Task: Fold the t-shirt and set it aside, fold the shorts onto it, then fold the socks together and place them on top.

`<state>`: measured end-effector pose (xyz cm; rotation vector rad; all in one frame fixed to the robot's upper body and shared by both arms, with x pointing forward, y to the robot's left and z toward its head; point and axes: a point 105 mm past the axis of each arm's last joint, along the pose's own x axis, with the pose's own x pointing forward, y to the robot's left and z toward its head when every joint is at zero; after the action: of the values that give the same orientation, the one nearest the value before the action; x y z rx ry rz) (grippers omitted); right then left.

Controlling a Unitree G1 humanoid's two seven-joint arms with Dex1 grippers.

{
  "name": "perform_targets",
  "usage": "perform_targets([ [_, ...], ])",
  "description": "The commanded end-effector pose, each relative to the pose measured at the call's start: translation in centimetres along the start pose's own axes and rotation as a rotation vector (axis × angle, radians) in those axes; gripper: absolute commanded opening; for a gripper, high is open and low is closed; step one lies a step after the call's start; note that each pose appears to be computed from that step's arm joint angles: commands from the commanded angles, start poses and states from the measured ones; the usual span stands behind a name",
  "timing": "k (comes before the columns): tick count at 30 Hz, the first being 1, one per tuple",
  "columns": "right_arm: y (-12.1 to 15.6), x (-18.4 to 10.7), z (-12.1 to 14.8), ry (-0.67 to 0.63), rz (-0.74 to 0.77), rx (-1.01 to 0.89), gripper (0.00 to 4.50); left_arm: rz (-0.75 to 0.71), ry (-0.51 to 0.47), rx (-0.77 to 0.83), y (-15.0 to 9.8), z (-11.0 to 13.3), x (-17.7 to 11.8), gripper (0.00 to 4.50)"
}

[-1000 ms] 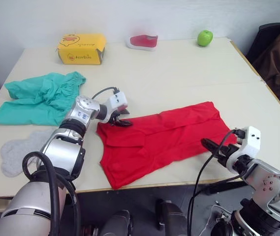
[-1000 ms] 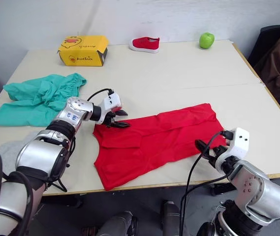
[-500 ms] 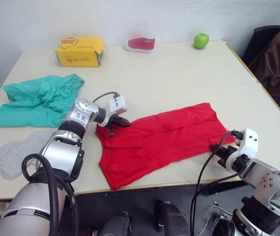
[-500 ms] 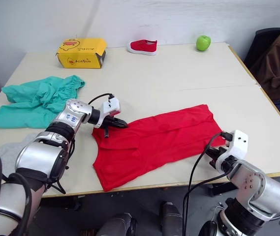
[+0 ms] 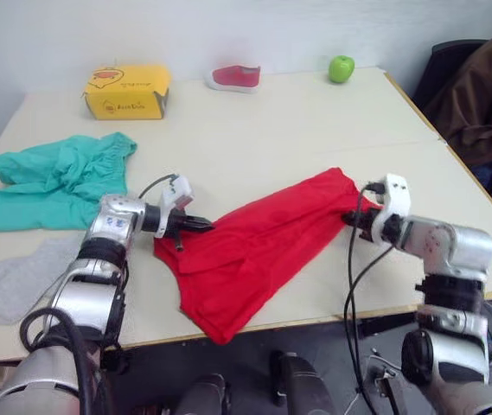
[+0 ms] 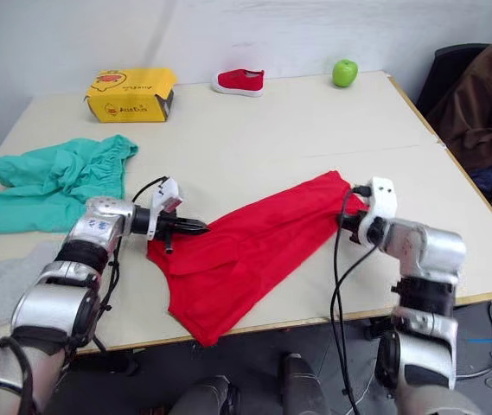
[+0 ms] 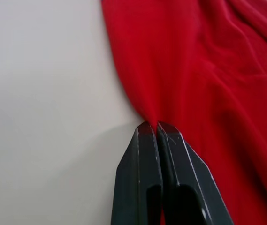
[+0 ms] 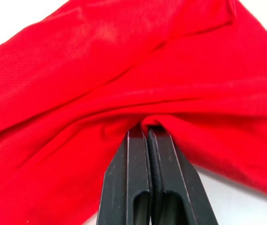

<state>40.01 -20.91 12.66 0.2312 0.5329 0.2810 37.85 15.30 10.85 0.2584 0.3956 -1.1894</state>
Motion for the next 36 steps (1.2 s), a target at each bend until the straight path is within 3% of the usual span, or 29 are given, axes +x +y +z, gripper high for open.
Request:
perform_targets([
  [1, -0.1, 1.7, 2.0, -0.029, -0.004, -0.06, 0.02, 0.014, -0.038, -0.051, -1.8, -0.3, -0.2, 0.0],
  [5, 2.5, 4.2, 4.3, -0.043, 0.038, -0.145, 0.02, 0.08, -0.148, -0.17, -5.1, -0.2, -0.6, 0.0],
  [11, 5.1, 6.0, 5.0, -0.054, 0.062, -0.238, 0.02, 0.195, -0.177, -0.217, -8.3, -0.8, -1.1, 0.0],
  [19, 5.8, 6.5, 5.6, -0.081, 0.045, -0.324, 0.02, 0.378, -0.237, -0.313, -8.7, -1.2, -1.3, 0.0],
  [24, 5.4, 6.2, 5.6, -0.067, 0.061, -0.392, 0.02, 0.365, -0.2, -0.374, -8.7, -1.9, -1.1, 0.0],
  [25, 5.2, 6.0, 5.6, -0.062, 0.063, -0.412, 0.0, 0.351, -0.192, -0.377, -8.8, -2.0, -1.1, 0.21],
  [29, 4.6, 5.2, 5.9, -0.051, 0.096, -0.464, 0.93, 0.311, -0.191, -0.368, -8.4, -1.4, -1.9, 1.21],
  [36, 3.9, 1.4, 6.8, -0.072, 0.164, -0.438, 3.37, 0.204, -0.204, -0.309, -6.6, 1.3, -4.8, 3.41],
])
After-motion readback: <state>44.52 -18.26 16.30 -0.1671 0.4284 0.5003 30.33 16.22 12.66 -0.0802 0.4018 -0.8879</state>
